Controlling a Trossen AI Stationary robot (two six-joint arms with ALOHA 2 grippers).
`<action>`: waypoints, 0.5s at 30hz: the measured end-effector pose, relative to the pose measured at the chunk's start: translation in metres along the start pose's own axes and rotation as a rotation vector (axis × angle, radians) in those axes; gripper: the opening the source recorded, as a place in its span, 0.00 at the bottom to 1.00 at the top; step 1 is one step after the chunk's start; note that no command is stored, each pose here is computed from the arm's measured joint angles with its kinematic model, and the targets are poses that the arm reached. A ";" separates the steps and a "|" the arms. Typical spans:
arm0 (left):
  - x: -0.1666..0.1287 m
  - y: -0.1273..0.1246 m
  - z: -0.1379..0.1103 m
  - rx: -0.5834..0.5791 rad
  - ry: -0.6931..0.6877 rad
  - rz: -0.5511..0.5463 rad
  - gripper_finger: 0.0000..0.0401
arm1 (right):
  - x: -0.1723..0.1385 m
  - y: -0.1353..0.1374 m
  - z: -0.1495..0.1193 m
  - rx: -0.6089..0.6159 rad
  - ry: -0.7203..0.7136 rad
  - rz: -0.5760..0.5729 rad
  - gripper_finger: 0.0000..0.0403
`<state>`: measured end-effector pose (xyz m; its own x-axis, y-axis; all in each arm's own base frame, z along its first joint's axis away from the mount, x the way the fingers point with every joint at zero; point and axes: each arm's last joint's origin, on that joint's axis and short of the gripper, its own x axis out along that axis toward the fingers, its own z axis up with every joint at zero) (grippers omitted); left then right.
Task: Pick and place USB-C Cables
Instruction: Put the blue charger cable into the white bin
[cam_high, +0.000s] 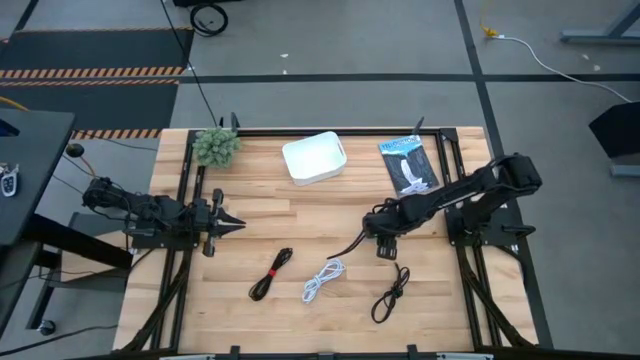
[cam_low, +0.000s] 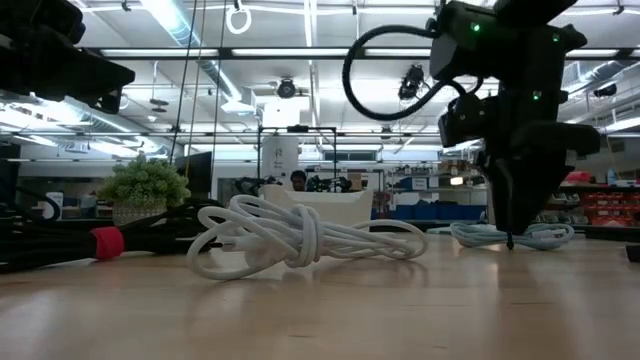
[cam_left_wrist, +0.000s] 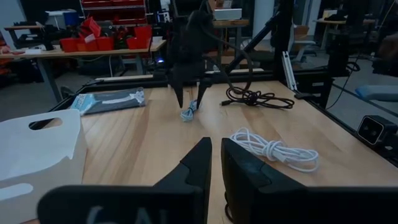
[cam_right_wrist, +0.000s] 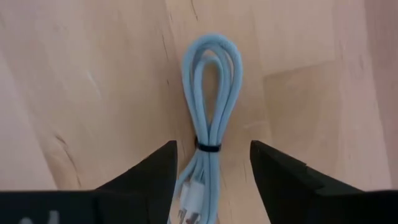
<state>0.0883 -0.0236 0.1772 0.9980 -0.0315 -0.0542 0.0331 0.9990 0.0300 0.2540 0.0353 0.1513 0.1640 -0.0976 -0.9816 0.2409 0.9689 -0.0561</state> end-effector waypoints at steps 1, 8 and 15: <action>0.000 0.000 0.000 0.000 0.000 0.000 0.11 | 0.002 0.000 0.000 0.002 0.008 0.003 0.50; 0.000 0.000 0.000 0.000 0.000 0.000 0.11 | 0.011 -0.003 0.003 0.020 0.043 0.018 0.38; 0.000 0.000 0.000 0.000 -0.001 0.000 0.11 | 0.013 -0.003 0.003 -0.007 0.048 0.019 0.16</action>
<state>0.0884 -0.0236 0.1773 0.9981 -0.0312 -0.0532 0.0328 0.9990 0.0299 0.2582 0.0306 0.1392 0.1222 -0.0679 -0.9902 0.2318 0.9720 -0.0381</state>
